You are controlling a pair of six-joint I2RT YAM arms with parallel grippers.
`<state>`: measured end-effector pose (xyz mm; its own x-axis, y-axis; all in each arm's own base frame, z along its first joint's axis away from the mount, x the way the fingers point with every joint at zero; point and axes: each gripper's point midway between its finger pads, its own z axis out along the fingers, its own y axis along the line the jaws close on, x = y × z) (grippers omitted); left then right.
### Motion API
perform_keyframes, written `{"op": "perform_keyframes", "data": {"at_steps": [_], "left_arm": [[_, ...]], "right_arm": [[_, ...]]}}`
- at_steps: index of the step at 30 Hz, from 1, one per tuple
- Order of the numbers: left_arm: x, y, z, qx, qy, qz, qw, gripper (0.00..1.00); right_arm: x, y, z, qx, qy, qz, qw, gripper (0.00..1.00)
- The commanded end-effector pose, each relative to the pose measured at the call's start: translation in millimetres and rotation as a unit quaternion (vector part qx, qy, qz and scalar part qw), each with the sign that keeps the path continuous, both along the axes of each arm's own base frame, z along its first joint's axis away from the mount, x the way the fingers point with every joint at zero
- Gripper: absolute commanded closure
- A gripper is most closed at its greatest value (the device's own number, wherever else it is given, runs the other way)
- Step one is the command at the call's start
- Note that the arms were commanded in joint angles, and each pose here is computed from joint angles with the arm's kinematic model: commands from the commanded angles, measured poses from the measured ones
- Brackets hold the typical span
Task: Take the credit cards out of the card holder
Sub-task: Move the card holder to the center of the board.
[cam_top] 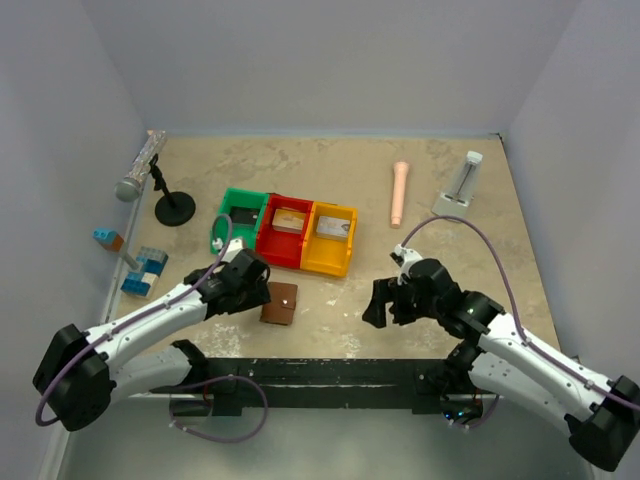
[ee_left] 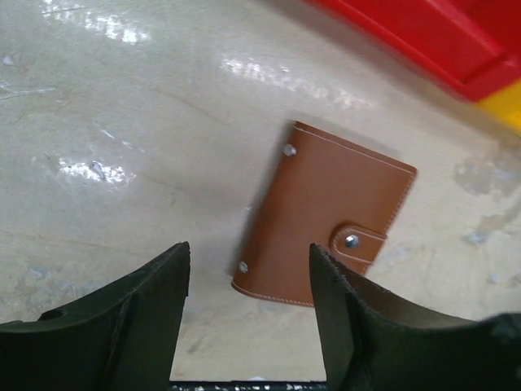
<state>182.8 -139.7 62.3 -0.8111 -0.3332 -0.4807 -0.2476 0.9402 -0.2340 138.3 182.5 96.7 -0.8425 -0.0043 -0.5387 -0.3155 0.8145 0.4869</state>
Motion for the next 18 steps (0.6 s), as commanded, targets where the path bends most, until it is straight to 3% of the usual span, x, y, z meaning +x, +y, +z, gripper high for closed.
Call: {"op": "perform_keyframes", "data": {"at_steps": [1,6,11,18], "left_arm": [[16.3,3.6,-13.8,-0.016,-0.007,0.015,1.000,0.38],[22.7,11.6,-22.7,-0.043,-0.023,0.035,0.998,0.41],[27.8,-0.7,-28.2,-0.060,-0.018,0.008,0.998,0.52],[26.6,-27.5,-39.4,-0.111,0.000,-0.032,0.993,0.54]], "right_arm": [[9.4,15.1,27.9,0.002,-0.053,0.009,0.999,0.16],[11.4,22.4,25.5,-0.012,-0.062,0.005,0.998,0.19],[12.7,37.4,26.6,-0.034,-0.060,0.019,0.997,0.20],[8.3,49.1,28.6,-0.030,-0.056,0.031,0.998,0.20]]}}
